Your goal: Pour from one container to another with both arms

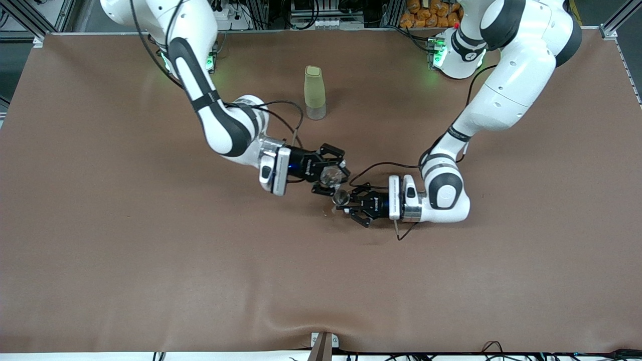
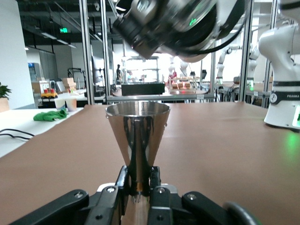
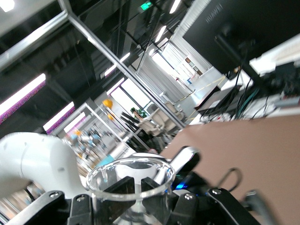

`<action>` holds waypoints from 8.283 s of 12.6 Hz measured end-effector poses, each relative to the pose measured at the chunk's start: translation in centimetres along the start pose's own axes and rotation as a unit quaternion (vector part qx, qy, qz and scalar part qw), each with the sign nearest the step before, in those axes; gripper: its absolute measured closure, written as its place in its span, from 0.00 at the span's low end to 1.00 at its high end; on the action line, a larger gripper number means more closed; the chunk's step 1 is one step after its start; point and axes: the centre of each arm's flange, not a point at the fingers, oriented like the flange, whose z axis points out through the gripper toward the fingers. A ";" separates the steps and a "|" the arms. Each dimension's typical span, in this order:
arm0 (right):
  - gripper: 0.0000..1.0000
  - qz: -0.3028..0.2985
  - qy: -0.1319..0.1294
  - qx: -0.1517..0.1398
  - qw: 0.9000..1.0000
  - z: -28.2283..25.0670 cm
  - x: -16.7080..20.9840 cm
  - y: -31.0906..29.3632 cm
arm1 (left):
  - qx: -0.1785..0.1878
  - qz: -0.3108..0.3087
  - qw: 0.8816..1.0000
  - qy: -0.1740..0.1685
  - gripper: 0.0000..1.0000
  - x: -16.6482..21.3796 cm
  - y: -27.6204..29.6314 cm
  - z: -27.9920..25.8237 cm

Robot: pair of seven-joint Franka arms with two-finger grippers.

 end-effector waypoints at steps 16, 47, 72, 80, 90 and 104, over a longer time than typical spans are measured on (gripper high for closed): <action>0.85 -0.307 -0.170 0.157 0.923 -38.6 9.5 10.5 | -0.004 0.003 0.999 -0.034 0.79 -3.7 1.3 -33.0; 0.76 -0.348 -0.126 0.088 0.925 -50.7 -8.7 27.3 | 0.026 -0.094 0.995 -0.030 0.04 -10.4 7.6 -43.0; 0.00 0.212 -0.450 -0.227 0.837 -53.9 25.0 1.6 | 0.371 -0.516 0.605 -0.480 0.00 41.9 -1.7 -30.8; 0.00 0.240 -0.471 -0.444 0.724 -43.7 33.4 -11.4 | 0.485 -0.470 0.519 -0.524 0.00 47.4 2.0 -30.3; 0.00 0.259 -0.436 -0.531 0.679 -44.0 35.3 -12.9 | 0.521 -0.518 0.497 -0.462 0.00 47.8 10.6 -27.8; 0.00 0.254 -0.440 -0.546 0.666 -44.1 35.2 -12.8 | 0.527 -0.544 0.486 -0.436 0.00 47.8 10.8 -26.9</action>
